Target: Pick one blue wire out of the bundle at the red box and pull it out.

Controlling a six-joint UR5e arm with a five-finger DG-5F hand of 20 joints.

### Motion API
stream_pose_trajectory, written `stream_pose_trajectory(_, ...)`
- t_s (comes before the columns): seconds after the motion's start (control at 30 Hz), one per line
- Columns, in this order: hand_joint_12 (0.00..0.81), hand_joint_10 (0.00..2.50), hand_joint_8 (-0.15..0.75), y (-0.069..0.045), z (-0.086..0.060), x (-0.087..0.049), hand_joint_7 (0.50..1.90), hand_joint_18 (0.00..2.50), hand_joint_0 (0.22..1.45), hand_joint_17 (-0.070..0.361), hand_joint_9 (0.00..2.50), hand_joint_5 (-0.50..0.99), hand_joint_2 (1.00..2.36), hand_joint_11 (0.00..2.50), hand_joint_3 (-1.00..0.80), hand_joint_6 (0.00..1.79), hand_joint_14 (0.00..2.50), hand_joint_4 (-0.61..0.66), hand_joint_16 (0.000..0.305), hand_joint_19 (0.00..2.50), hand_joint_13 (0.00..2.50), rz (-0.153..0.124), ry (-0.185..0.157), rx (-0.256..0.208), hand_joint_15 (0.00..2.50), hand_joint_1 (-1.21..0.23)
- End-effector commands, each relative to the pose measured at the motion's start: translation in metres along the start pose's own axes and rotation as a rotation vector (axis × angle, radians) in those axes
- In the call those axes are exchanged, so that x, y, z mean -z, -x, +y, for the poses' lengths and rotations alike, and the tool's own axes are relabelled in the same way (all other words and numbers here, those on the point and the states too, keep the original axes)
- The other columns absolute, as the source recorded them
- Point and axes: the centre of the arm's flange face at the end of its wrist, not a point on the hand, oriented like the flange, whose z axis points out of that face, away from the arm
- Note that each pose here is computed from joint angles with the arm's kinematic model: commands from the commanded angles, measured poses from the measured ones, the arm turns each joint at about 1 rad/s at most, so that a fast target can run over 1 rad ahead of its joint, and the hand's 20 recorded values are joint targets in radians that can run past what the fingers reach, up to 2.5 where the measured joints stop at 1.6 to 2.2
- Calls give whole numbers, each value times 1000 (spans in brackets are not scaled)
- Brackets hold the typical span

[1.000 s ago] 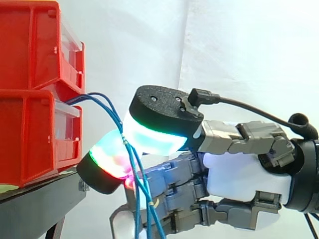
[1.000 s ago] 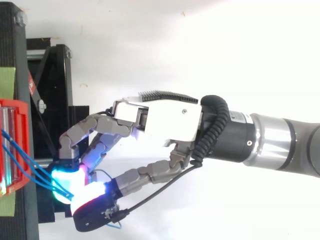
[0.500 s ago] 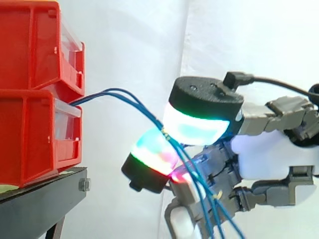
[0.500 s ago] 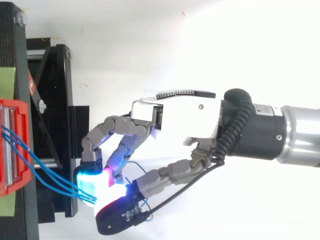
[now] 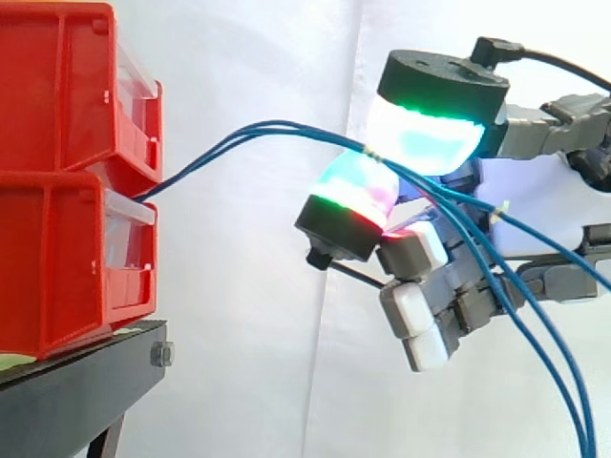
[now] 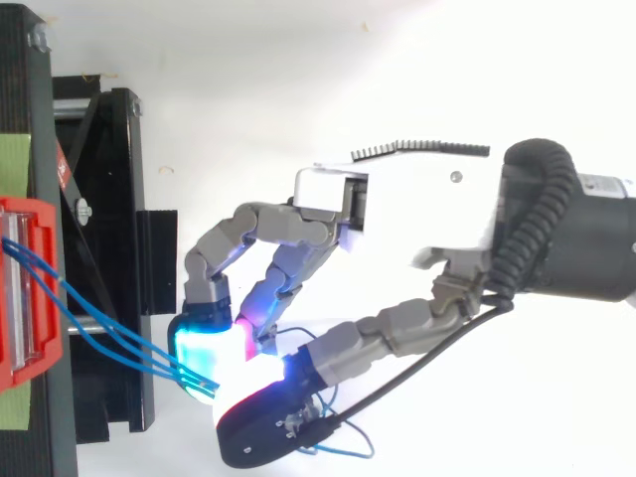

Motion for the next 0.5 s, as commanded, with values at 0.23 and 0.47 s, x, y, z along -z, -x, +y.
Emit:
stream_pose_trajectory(0.23,426,12,353,13,9,14,904,869,689,116,978,-202,1003,827,-470,973,19,152,52,485,963,36,-61,-9,570,-782)
stream_pose_trajectory(0.47,428,13,353,11,10,14,829,824,615,118,983,-191,1004,816,-453,949,20,184,53,518,939,56,-61,-67,577,-679)
